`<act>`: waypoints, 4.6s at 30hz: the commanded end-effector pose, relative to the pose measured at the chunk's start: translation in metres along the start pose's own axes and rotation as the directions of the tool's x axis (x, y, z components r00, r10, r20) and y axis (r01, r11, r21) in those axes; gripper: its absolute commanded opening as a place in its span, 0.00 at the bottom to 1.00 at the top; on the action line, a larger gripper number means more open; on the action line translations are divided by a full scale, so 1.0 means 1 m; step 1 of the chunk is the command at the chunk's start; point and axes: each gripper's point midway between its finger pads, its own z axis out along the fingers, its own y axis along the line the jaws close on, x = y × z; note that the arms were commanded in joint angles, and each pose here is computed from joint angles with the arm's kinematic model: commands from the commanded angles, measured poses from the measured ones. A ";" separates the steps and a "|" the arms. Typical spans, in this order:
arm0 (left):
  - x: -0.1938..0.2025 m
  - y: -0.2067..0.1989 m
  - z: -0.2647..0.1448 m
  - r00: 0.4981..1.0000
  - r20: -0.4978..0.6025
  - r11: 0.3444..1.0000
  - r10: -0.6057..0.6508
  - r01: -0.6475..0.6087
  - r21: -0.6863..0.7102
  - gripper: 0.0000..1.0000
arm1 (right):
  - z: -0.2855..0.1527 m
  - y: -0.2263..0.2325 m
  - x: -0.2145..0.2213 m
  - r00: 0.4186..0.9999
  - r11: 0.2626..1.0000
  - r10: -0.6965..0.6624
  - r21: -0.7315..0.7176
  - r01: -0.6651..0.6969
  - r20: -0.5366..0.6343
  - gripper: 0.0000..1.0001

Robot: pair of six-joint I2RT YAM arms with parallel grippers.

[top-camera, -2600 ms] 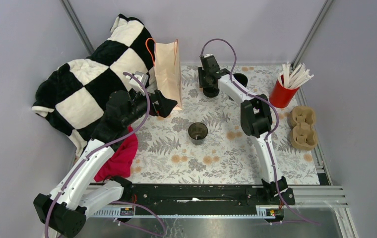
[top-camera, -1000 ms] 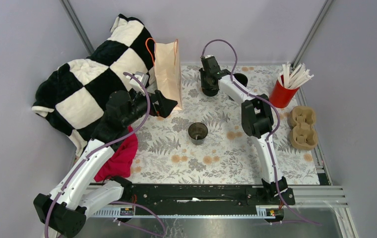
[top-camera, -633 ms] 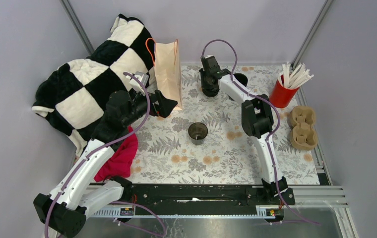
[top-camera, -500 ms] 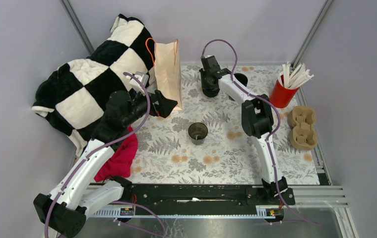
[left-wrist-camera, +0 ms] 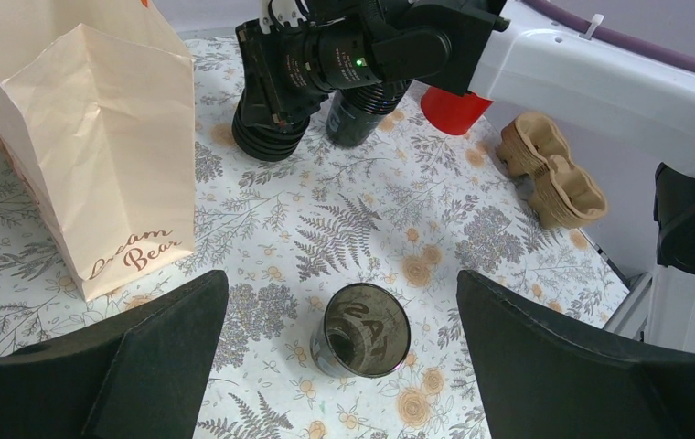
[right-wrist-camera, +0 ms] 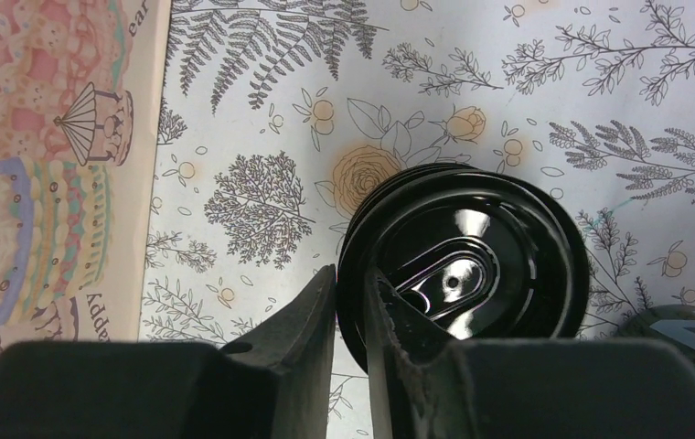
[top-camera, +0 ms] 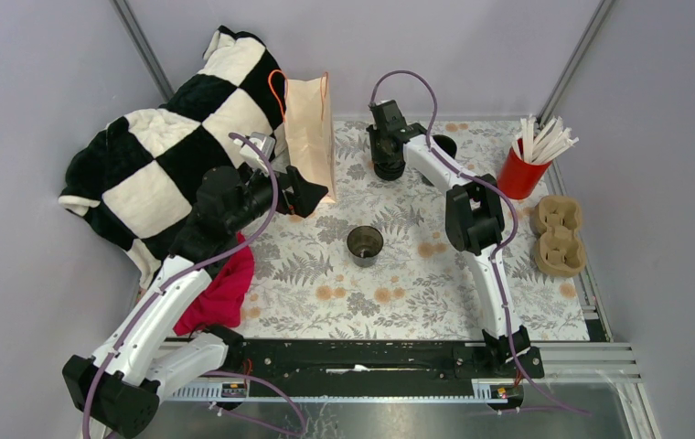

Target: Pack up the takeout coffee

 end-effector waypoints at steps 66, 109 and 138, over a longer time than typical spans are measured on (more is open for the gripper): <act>0.051 -0.032 0.030 0.731 -0.309 0.771 -0.608 0.636 -0.011 0.70 | -0.339 0.189 0.084 0.987 0.584 -0.017 -0.800 0.138 0.159 0.05; 0.001 -0.070 -0.005 0.889 -0.036 0.791 -0.457 0.425 0.441 0.19 | -0.390 0.135 0.069 0.923 0.243 0.379 -0.956 -0.165 -0.063 0.74; 0.009 -0.039 0.008 0.873 0.010 0.842 -0.488 0.468 0.268 0.16 | -0.364 0.175 0.059 0.897 0.522 0.410 -0.849 -0.085 0.162 0.50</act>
